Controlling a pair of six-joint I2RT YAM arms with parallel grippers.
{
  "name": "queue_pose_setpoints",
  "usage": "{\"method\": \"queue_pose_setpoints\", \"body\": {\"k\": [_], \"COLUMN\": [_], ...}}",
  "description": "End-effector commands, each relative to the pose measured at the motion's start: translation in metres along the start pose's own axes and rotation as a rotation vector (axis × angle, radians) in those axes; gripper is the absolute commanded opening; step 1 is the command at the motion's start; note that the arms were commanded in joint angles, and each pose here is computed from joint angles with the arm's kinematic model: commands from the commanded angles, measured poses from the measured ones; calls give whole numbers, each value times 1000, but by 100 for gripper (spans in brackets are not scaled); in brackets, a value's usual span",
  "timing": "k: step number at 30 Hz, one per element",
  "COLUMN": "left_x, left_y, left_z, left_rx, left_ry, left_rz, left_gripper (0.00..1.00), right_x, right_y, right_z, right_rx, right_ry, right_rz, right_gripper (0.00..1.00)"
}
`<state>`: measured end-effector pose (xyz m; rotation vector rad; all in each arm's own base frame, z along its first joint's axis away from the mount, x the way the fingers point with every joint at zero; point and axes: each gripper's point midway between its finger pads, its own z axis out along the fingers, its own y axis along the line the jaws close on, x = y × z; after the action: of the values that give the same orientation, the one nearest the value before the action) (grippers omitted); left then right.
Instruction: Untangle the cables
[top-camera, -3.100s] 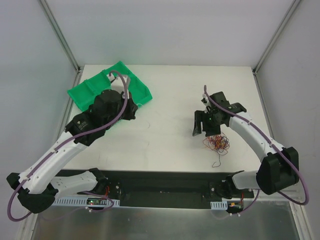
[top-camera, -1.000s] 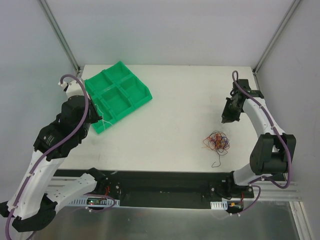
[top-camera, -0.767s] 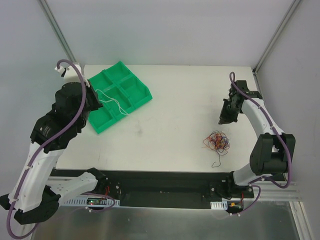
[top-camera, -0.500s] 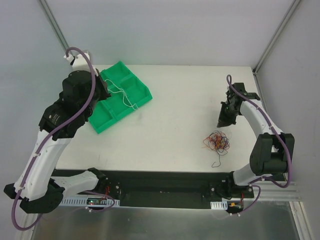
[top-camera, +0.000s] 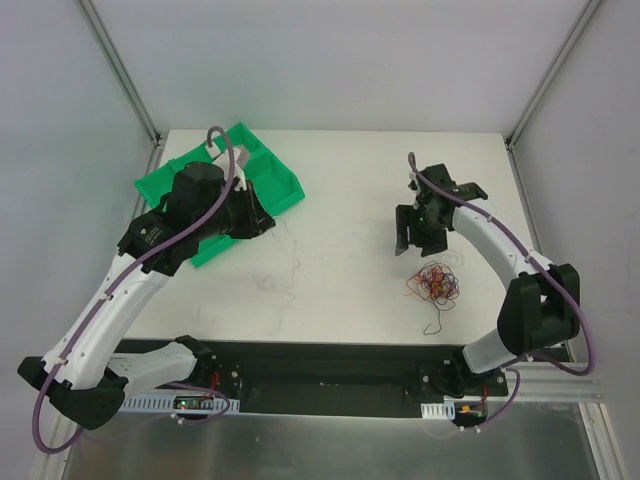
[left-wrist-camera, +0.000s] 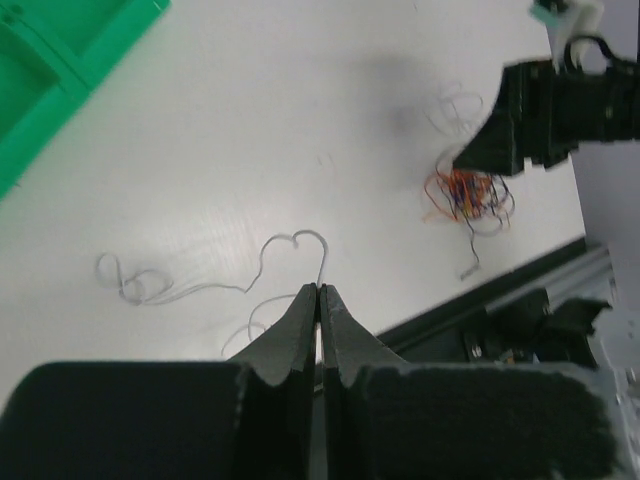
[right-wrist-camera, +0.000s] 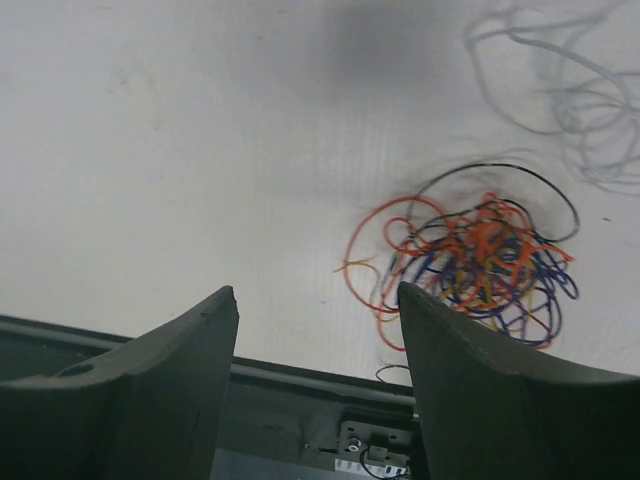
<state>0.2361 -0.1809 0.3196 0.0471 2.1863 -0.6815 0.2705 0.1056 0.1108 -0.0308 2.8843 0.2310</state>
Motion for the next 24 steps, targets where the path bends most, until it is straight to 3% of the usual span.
{"method": "queue_pose_setpoints", "body": {"k": [1,4,6,10,14,18,24], "left_x": [37,66,81,108,110,121,124], "left_y": [-42,-41,-25,-5,-3,0,2], "left_z": [-12,-8,-2,4,1,4,2], "left_rx": [286,340,264,192,193,187,187], "left_ry": [171,286,320,393,406,456,452], "left_rz": [-9,19,-12,-62,-26,-35,-30], "left_gripper": [0,0,0,0,0,0,0], "right_x": [-14,-6,3,29,48,71,100], "right_y": [59,103,127,180,216,244,258], "right_z": [-18,-10,0,27,48,57,71], "right_rx": [-153,-290,-326,-424,-502,-579,-576], "right_ry": [-67,-28,13,134,246,372,418], "right_rz": [-116,-94,-118,-151,-155,-142,-111], "right_gripper": [69,69,68,59,50,49,50]}}
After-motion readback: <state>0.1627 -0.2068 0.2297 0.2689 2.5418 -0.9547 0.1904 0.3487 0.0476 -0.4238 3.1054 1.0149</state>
